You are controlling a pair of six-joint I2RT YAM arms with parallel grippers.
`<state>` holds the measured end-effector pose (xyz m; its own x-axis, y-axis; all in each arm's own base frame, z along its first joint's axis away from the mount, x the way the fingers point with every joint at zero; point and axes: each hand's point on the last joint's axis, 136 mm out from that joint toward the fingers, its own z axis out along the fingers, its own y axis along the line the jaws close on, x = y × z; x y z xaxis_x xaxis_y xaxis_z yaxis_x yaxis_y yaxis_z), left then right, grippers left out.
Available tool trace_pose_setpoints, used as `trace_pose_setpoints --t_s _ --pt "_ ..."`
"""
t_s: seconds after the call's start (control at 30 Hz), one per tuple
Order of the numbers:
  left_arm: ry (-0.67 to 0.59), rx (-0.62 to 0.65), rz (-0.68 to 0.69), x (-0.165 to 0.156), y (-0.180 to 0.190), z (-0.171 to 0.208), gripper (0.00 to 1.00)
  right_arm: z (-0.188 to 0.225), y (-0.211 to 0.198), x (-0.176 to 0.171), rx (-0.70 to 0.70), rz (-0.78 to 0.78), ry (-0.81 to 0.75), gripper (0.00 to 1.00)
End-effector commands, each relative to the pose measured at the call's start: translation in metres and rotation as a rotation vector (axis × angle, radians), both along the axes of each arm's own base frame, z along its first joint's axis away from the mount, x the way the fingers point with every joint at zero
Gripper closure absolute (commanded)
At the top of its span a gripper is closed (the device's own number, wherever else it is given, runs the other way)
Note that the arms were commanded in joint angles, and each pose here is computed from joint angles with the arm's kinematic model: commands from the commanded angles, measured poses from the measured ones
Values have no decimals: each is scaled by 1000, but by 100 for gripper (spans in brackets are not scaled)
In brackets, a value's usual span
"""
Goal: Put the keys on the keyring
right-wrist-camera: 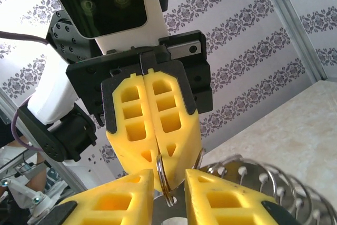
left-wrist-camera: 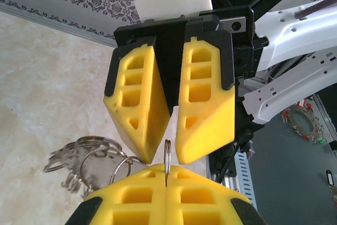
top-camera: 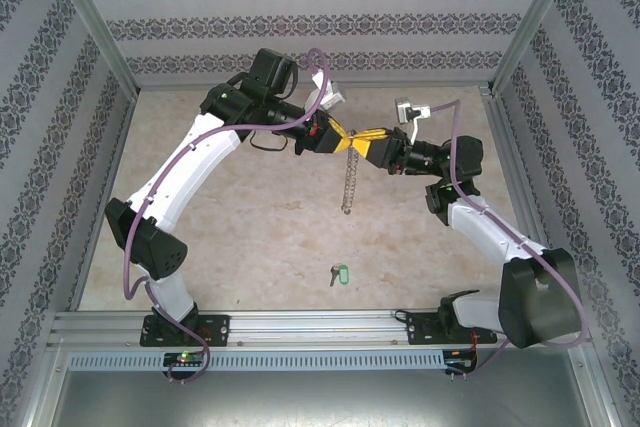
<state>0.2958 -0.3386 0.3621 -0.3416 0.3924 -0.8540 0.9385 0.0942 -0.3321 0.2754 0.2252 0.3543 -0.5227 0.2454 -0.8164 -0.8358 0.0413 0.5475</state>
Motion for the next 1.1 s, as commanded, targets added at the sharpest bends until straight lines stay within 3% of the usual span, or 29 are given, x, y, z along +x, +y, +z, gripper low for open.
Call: trace_pose_setpoints --t_s 0.0,0.13,0.27,0.43,0.57,0.77,1.07 --pt "-20 -35 -45 -7 -5 12 100 0 5 -5 -6 24 -44 79" --pt "-17 -38 -49 -7 -5 12 100 -2 5 -5 -5 18 -43 100" --pt "-12 -38 -29 -3 -6 13 100 -1 2 -1 4 -16 -55 100" --pt "-17 -82 61 11 -1 24 70 7 -9 8 32 -83 -84 100" --pt "-18 -176 158 24 11 42 56 16 -13 10 47 -108 -110 100" --pt "3 -357 264 33 26 70 57 30 -15 14 75 -136 -142 100" --pt "97 -530 291 39 25 80 68 52 -20 20 145 -173 -180 100"
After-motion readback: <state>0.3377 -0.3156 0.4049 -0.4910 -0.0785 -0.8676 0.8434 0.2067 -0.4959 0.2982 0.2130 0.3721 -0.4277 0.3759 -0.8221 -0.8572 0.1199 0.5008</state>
